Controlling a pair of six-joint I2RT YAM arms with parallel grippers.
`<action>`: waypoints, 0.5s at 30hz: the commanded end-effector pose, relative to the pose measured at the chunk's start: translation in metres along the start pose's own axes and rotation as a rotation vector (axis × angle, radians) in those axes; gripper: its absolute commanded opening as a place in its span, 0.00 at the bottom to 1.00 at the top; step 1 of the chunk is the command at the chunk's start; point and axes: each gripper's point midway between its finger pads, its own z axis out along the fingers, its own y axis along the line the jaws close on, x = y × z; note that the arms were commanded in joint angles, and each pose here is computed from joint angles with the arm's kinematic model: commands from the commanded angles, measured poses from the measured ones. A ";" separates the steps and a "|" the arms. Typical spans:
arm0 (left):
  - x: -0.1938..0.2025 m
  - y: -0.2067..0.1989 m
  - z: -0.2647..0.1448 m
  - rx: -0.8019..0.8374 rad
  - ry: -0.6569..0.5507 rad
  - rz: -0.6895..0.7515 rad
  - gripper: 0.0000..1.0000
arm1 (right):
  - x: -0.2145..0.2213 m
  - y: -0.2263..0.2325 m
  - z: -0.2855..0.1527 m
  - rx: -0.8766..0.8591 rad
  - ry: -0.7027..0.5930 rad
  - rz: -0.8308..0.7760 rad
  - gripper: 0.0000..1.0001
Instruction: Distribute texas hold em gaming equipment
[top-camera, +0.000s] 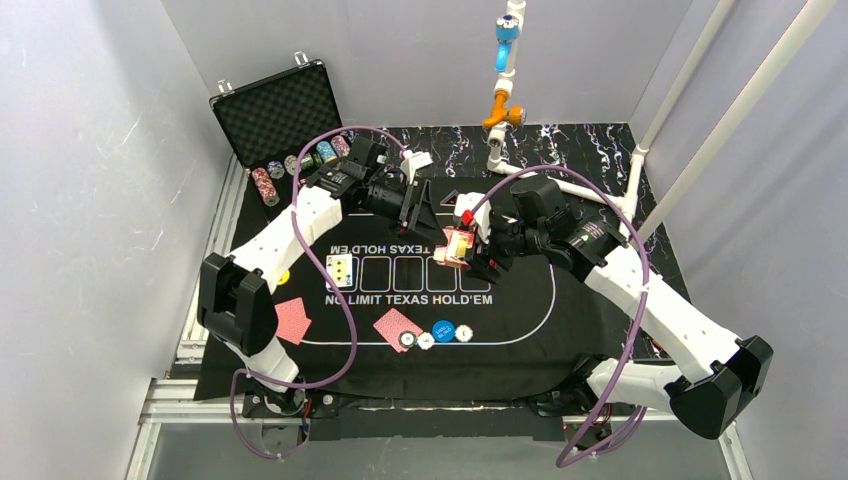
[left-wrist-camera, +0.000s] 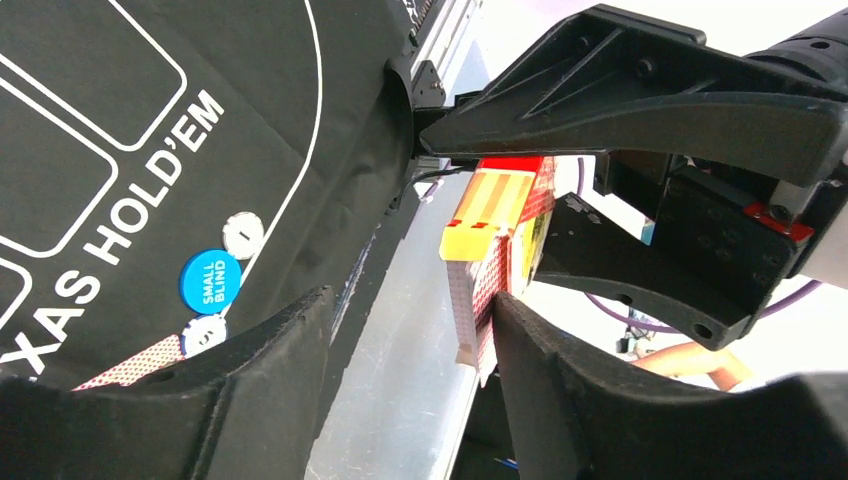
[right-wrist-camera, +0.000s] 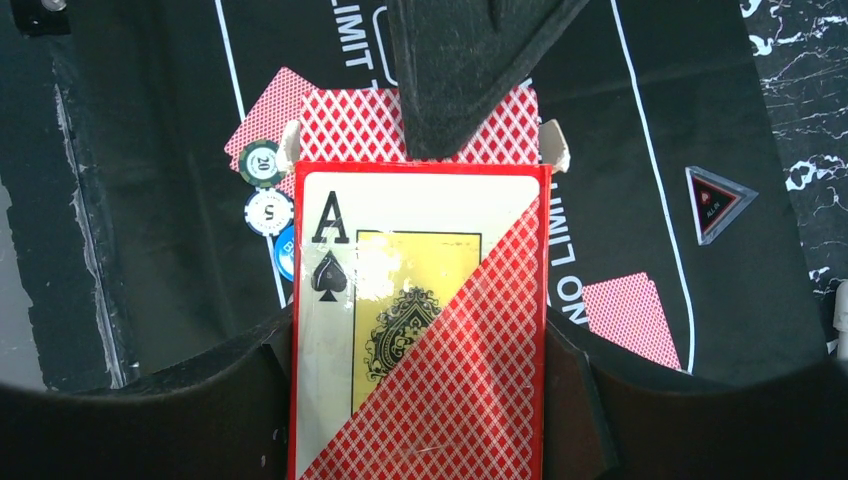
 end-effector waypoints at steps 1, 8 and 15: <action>0.002 -0.007 -0.015 0.009 -0.023 0.009 0.53 | -0.040 -0.005 -0.015 0.032 -0.120 -0.062 0.01; -0.002 -0.023 -0.032 0.045 -0.070 0.087 0.47 | -0.037 -0.005 -0.013 0.028 -0.116 -0.059 0.01; 0.005 -0.037 -0.026 0.097 -0.074 0.093 0.70 | -0.039 -0.009 -0.010 0.041 -0.122 -0.045 0.01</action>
